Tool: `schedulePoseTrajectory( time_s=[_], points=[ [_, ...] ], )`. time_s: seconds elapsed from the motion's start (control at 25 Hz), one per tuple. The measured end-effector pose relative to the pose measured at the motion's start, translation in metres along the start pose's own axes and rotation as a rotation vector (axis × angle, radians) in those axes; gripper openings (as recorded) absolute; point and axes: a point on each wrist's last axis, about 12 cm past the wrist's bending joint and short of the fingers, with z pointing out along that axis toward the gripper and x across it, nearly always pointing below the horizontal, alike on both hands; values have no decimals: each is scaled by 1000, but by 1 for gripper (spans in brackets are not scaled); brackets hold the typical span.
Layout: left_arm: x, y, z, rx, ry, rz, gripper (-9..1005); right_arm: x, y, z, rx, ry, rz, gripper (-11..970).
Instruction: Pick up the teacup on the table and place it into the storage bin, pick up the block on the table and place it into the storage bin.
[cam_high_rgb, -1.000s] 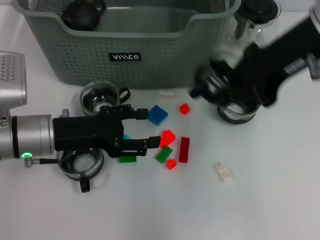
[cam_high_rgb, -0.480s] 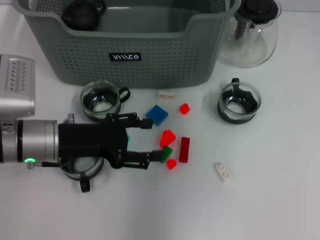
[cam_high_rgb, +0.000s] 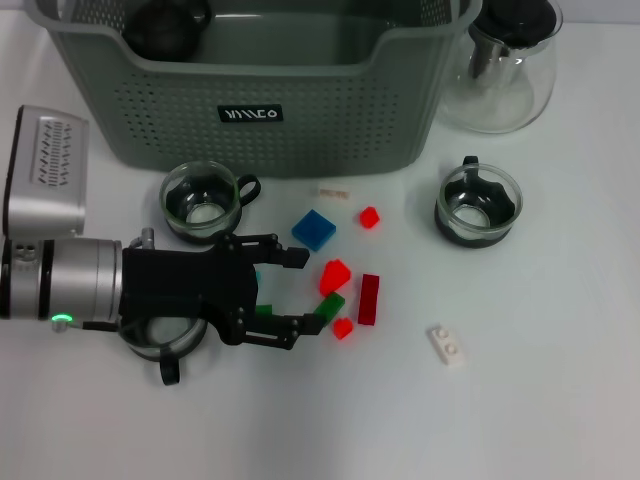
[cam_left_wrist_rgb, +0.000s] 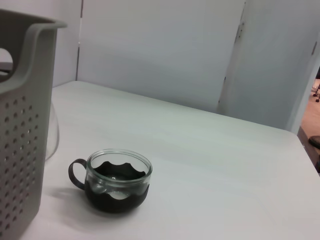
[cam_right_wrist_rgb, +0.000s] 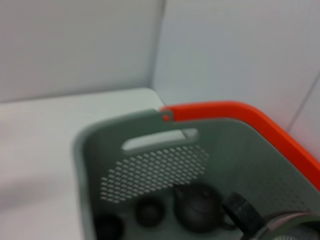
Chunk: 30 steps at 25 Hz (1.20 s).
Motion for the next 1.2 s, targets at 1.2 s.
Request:
schedulePoseTrajectory(
  time_s=[1.2],
  points=[
    [-19,1,2,39,-102,0,827,63,1,84,226,96,-78,59]
  ],
)
